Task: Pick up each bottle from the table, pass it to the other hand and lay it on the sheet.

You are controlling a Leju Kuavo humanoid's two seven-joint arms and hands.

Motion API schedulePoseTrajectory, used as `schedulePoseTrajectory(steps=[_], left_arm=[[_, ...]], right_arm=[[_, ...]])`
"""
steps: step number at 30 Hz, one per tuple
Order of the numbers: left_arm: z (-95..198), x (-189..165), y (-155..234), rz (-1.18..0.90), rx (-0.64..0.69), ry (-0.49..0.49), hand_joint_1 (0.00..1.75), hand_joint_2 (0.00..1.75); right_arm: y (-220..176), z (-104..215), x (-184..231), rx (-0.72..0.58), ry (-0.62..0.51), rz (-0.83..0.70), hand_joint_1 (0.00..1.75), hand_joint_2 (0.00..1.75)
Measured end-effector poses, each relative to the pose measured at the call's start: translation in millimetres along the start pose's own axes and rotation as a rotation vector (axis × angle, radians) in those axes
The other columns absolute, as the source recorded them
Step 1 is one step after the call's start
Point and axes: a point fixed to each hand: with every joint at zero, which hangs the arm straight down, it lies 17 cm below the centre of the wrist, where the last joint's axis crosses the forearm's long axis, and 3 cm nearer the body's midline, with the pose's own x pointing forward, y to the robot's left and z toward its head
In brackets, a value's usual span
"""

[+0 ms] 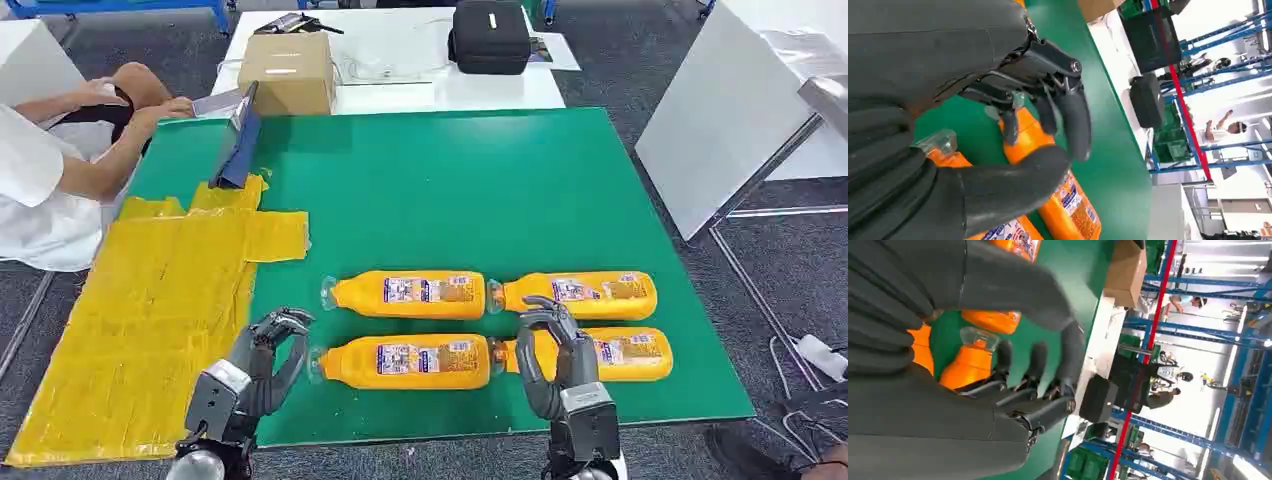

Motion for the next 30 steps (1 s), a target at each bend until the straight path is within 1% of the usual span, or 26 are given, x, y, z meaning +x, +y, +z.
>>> schedulePoseTrajectory(steps=[1, 2, 3, 4, 5, 7, 10, 15, 21, 30], left_arm=[[-0.3, 2.0, 2.3, -0.006, 0.012, -0.012, 1.75, 1.75], [-1.0, 9.7, 9.3, -0.028, 0.057, -0.058, 1.75, 1.75], [-3.2, 23.0, 20.8, -0.059, 0.143, -0.126, 1.75, 1.75], [-5.1, 31.7, 27.4, -0.081, 0.198, -0.163, 1.75, 1.75], [-8.2, 37.7, 31.3, -0.092, 0.237, -0.181, 1.75, 1.75], [-12.0, 44.9, 27.3, -0.091, 0.246, -0.199, 1.75, 1.75], [-13.1, 48.9, 19.7, -0.091, 0.236, -0.209, 1.75, 1.75], [-18.7, 54.3, 11.2, -0.099, 0.212, -0.221, 1.75, 1.75], [-21.5, 53.8, 10.9, -0.123, 0.198, -0.22, 1.75, 1.75], [-21.6, 53.1, 12.1, -0.13, 0.193, -0.22, 1.75, 1.75]], right_arm=[[0.4, -0.2, 2.0, 0.001, -0.011, -0.003, 1.68, 1.75], [5.1, -1.0, 12.3, 0.004, -0.058, -0.025, 1.69, 1.75], [13.3, -3.4, 29.0, -0.007, -0.133, -0.044, 1.75, 1.75], [22.1, -7.9, 41.9, -0.023, -0.181, -0.057, 1.71, 1.75], [33.3, -13.5, 53.4, -0.038, -0.208, -0.075, 1.75, 1.75], [48.2, -20.1, 65.6, -0.046, -0.228, -0.105, 1.75, 1.75], [58.0, -25.3, 75.5, -0.047, -0.246, -0.132, 1.75, 1.75], [63.9, -32.9, 79.8, -0.035, -0.239, -0.165, 1.75, 1.75], [69.2, -44.6, 72.6, -0.004, -0.159, -0.279, 1.75, 1.75], [69.4, -50.1, 73.4, 0.003, -0.157, -0.294, 1.75, 1.75]])
